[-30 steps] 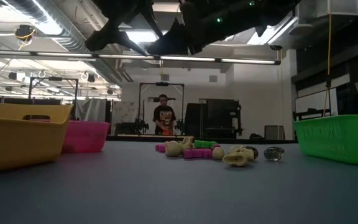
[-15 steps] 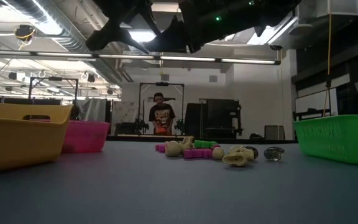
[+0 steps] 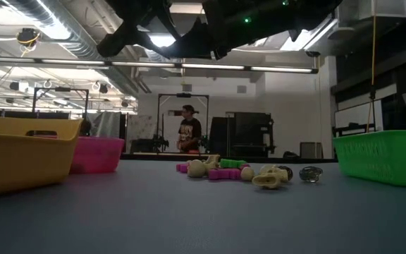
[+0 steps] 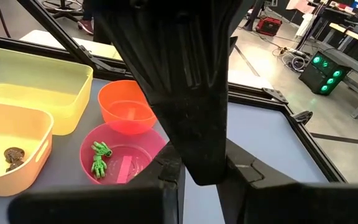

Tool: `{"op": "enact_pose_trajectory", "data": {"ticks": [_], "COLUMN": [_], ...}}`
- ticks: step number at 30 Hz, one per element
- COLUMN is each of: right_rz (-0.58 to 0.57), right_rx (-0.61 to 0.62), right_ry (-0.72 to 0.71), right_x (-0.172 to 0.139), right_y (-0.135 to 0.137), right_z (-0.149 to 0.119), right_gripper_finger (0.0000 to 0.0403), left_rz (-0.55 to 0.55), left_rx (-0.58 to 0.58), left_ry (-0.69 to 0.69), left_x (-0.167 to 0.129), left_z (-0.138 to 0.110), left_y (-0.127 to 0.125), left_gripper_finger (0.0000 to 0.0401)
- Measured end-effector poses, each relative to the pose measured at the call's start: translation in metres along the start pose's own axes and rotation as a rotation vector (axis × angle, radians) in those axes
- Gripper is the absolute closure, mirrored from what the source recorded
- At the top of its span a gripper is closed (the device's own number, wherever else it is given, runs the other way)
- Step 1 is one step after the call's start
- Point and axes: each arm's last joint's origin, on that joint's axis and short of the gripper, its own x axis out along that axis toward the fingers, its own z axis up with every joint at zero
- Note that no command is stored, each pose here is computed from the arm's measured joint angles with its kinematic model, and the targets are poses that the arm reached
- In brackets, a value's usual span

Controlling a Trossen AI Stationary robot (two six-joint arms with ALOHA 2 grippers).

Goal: Sort Halloween decoration
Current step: Put the white skull toy into the orange bowl

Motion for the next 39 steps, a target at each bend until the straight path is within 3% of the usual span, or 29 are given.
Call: {"op": "enact_pose_trajectory", "data": {"ticks": [11,23,39], "right_rz": [-0.005,0.010,0.016], "right_rx": [0.001,-0.001,-0.003], "right_ry": [-0.001,0.000,0.015], "right_x": [0.0001,0.0001,0.0002], "right_y": [-0.0001,0.0004,0.0004], "right_z": [0.0001,-0.0002,-0.0009], "right_gripper_finger": [0.0343,0.0342,0.0342], "left_rz": [0.000,0.008,0.018], "left_rx": [-0.002,0.002,0.007], "left_ry": [0.003,0.010,0.014], "left_x": [0.0001,0.0003,0.0007], "left_z": [-0.0001,-0.0007,-0.0012], "left_y": [0.0001,0.0011,0.0022], "left_gripper_finger": [0.0272,0.0316,0.0321]}}
